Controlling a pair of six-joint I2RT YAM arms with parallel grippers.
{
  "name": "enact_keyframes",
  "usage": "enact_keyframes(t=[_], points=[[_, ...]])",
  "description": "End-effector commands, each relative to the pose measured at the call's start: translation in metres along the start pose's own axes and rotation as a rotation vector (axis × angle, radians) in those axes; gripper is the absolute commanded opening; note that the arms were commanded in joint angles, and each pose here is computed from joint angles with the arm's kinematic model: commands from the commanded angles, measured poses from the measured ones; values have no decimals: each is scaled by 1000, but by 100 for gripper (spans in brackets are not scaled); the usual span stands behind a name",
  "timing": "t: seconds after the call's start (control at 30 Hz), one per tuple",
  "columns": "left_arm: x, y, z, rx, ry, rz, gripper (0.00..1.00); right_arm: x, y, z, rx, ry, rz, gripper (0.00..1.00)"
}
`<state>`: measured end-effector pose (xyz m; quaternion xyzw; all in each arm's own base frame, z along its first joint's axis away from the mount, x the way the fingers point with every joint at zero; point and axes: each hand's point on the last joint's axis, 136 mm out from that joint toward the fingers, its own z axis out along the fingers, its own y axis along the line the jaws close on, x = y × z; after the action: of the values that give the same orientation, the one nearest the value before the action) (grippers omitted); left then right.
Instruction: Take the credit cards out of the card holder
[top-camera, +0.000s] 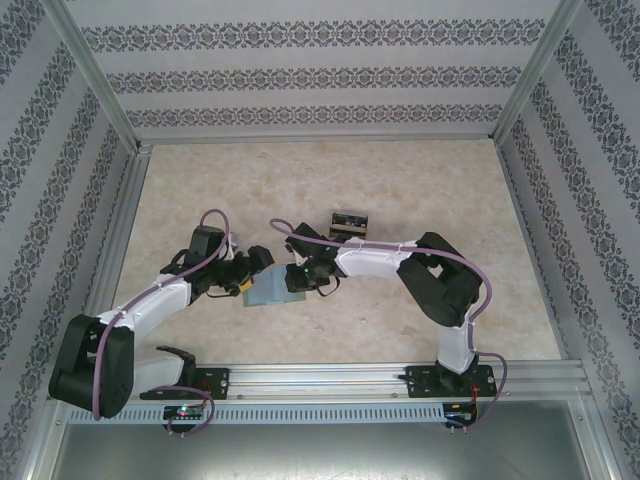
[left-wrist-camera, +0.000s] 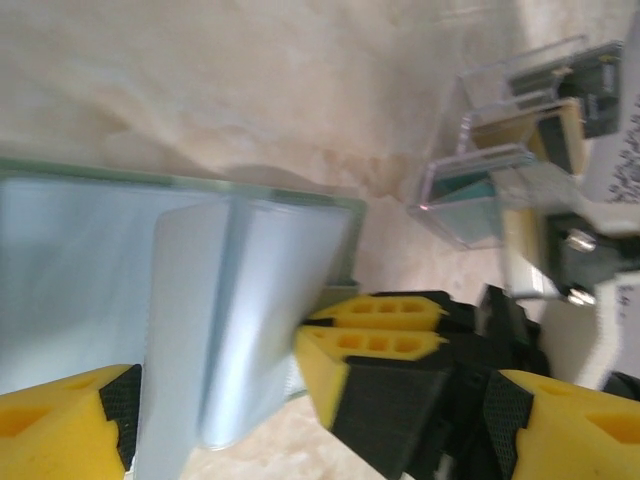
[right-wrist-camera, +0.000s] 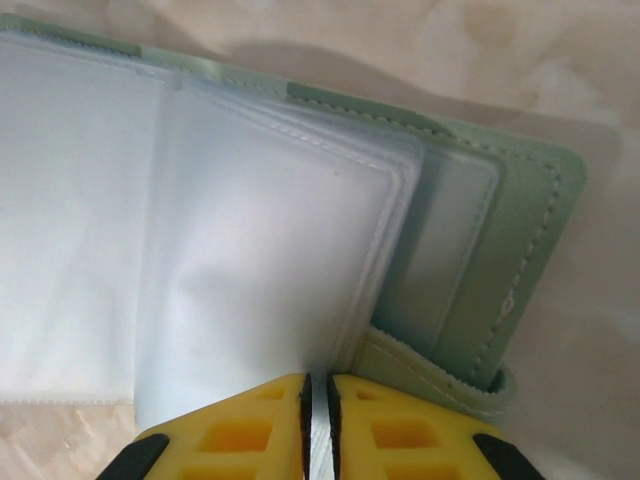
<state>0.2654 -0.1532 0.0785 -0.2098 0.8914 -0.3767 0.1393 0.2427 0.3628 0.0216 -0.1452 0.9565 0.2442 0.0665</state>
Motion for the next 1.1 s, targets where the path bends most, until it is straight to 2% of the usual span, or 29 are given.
enact_keyframes(t=[0.0, 0.17, 0.4, 0.77, 1.07], points=[[-1, 27, -6, -143, -17, -12, 89, 11, -17, -10, 78, 3, 32, 19], [5, 41, 2, -182, 19, -35, 89, 10, -22, -23, 90, -30, 48, 20], [8, 39, 8, -159, 51, -29, 89, 13, -31, -28, 111, -51, 74, 23], [13, 32, 20, -88, 96, -33, 89, 29, -30, 6, 64, 43, 89, 23], [-4, 14, -7, -103, -24, 19, 88, 30, -30, 5, 68, 43, 87, 22]])
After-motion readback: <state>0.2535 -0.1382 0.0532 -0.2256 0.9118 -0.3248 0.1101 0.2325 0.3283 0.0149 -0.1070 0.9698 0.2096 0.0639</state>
